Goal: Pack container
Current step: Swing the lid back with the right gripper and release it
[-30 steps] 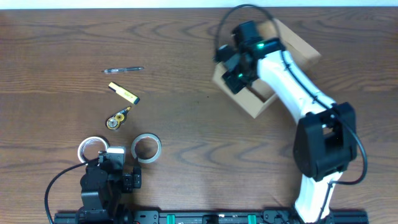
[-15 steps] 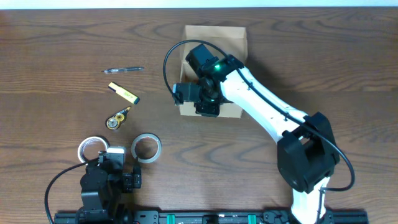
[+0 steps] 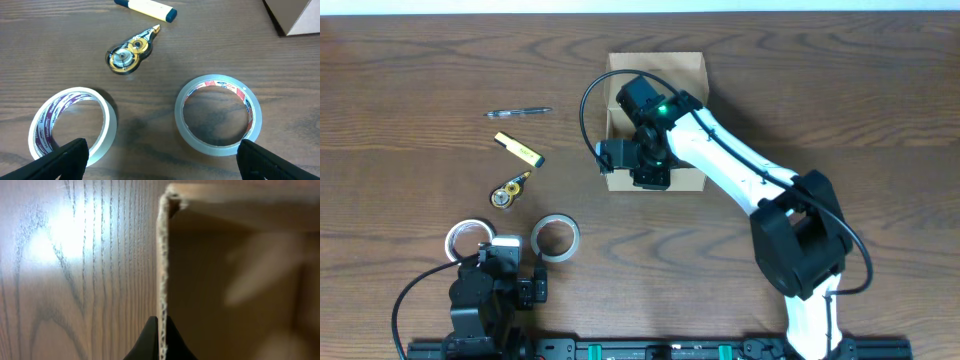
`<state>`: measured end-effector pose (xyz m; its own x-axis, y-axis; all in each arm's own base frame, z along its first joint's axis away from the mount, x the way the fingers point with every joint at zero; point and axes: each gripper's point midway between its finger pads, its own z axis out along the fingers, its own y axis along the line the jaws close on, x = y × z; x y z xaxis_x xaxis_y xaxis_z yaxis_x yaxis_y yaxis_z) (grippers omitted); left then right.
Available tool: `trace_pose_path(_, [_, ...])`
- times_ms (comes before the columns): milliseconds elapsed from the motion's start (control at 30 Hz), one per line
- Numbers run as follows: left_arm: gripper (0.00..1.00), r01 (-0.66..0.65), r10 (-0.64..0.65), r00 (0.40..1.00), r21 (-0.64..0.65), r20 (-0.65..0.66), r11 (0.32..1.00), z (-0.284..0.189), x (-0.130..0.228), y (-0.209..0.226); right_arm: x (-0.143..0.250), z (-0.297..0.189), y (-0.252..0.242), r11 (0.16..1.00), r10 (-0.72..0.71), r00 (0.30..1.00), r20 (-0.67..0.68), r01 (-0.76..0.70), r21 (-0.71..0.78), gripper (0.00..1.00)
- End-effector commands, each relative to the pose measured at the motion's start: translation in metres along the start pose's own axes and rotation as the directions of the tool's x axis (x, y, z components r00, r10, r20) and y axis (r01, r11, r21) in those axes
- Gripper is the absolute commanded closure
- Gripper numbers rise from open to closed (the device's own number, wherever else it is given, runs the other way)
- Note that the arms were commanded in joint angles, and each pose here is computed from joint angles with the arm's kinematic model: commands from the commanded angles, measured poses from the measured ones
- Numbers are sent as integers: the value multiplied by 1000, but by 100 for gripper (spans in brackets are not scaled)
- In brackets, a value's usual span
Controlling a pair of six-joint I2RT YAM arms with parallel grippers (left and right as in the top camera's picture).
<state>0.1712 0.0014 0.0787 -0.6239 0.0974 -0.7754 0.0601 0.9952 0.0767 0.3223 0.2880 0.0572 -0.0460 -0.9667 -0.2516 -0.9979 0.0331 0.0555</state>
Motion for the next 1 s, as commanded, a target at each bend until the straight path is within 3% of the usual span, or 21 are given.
trace_pose_path(0, [5,-1,1,998,0,-65,1000,3,19,-1,-3,7,0,1000,-21,1000,2,22,-17,99])
trace_pose_path(33, [5,-1,1,998,0,-65,1000,3,19,-1,-3,8,0,1000,-17,1000,1,17,-18,99])
trace_pose_path(100, [5,-1,1,998,0,-65,1000,3,19,-1,-2,7,-1,1000,-8,1000,-6,8,-9,61])
trace_pose_path(167, [5,-1,1,998,0,-65,1000,3,19,-1,1,6,-4,1000,13,1000,-25,-13,7,43])
trace_pose_path(233, [5,-1,1,998,0,-65,1000,3,19,-1,5,5,-6,999,29,999,-44,-28,25,36])
trace_pose_path(400, [5,-1,1,998,0,-65,1000,3,19,-1,0,-13,-9,997,34,999,-24,-32,69,34])
trace_pose_path(600, [5,-1,1,998,0,-65,1000,3,19,-1,-19,-72,-10,984,30,997,77,-44,175,36])
trace_pose_path(667, [5,-1,1,998,0,-65,1000,3,19,-1,-26,-102,-6,971,59,989,137,-89,220,27])
trace_pose_path(733, [5,-1,1,998,0,-65,1000,3,19,-1,-31,-130,-2,955,106,973,203,-157,253,6])
trace_pose_path(767, [5,-1,1,998,0,-65,1000,3,19,-1,-33,-142,0,945,133,963,234,-194,262,1])
trace_pose_path(967, [5,-1,1,998,0,-65,1000,3,19,-1,-27,-210,8,846,268,883,385,-406,344,1])
